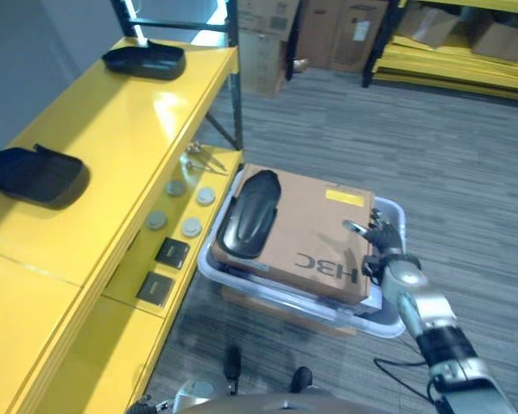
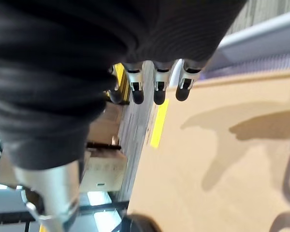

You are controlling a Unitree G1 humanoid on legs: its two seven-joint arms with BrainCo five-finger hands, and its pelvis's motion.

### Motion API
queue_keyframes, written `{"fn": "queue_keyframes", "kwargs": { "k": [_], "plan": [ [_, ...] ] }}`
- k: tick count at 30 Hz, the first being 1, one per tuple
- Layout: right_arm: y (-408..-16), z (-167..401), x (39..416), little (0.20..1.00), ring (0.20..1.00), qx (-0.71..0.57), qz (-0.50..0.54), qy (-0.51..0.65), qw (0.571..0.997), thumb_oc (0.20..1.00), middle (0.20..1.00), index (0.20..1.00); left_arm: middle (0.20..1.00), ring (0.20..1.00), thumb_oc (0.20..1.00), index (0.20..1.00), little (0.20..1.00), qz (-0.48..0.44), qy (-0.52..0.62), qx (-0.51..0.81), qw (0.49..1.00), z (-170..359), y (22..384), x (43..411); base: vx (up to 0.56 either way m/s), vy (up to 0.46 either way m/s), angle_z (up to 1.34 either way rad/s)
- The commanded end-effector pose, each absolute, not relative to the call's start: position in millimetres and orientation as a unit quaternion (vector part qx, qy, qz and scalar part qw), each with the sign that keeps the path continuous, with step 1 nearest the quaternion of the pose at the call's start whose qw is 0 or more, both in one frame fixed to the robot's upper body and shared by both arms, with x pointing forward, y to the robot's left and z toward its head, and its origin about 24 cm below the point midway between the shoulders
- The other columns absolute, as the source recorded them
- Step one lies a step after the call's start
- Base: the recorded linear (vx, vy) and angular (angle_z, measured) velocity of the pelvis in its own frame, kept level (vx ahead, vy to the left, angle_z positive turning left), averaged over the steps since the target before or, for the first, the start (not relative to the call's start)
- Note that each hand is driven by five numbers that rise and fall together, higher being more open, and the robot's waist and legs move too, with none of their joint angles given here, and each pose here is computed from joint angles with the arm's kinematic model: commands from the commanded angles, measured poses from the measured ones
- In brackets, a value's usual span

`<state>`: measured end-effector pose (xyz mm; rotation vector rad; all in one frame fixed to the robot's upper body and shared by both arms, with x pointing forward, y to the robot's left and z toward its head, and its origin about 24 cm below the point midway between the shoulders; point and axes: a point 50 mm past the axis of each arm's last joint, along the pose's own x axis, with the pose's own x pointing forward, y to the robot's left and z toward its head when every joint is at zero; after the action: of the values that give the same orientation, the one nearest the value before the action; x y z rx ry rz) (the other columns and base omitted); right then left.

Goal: Move parts from the plastic box to the shelf.

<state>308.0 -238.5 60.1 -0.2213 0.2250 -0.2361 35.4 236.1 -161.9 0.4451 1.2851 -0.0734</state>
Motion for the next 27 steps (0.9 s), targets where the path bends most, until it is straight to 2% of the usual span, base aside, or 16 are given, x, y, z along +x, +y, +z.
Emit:
{"fn": "queue_keyframes", "kwargs": {
  "k": [1, 9, 17, 27],
  "plan": [
    [-246.4, 86.2, 323.5, 1.0, 1.0, -0.184, -0.152, 0.063, 0.969, 1.0, 1.0, 1.0, 1.0, 1.0, 1.0, 1.0, 1.0, -0.038, 0.585, 0.25, 0.771, -157.1, 254.7, 44.7, -0.05, 0.07, 0.26],
    [-256.6, 72.3, 333.4, 1.0, 1.0, -0.228, -0.178, 0.115, 0.95, 1.0, 1.0, 1.0, 1.0, 1.0, 1.0, 1.0, 1.0, -0.051, 0.587, 0.241, 0.771, -157.2, 253.3, 43.4, -0.02, 0.068, 0.18],
    [-263.5, 56.0, 327.0, 1.0, 1.0, -0.235, -0.182, 0.148, 0.943, 1.0, 1.0, 1.0, 1.0, 1.0, 1.0, 1.0, 1.0, -0.048, 0.586, 0.23, 0.776, -158.4, 249.1, 39.8, 0.01, 0.057, 0.07],
    [-246.5, 64.0, 341.7, 1.0, 1.0, -0.212, -0.183, 0.14, 0.95, 1.0, 1.0, 1.0, 1.0, 1.0, 1.0, 1.0, 1.0, -0.047, 0.588, 0.226, 0.775, -159.1, 247.6, 37.5, 0.02, 0.054, 0.02]
  ]
}}
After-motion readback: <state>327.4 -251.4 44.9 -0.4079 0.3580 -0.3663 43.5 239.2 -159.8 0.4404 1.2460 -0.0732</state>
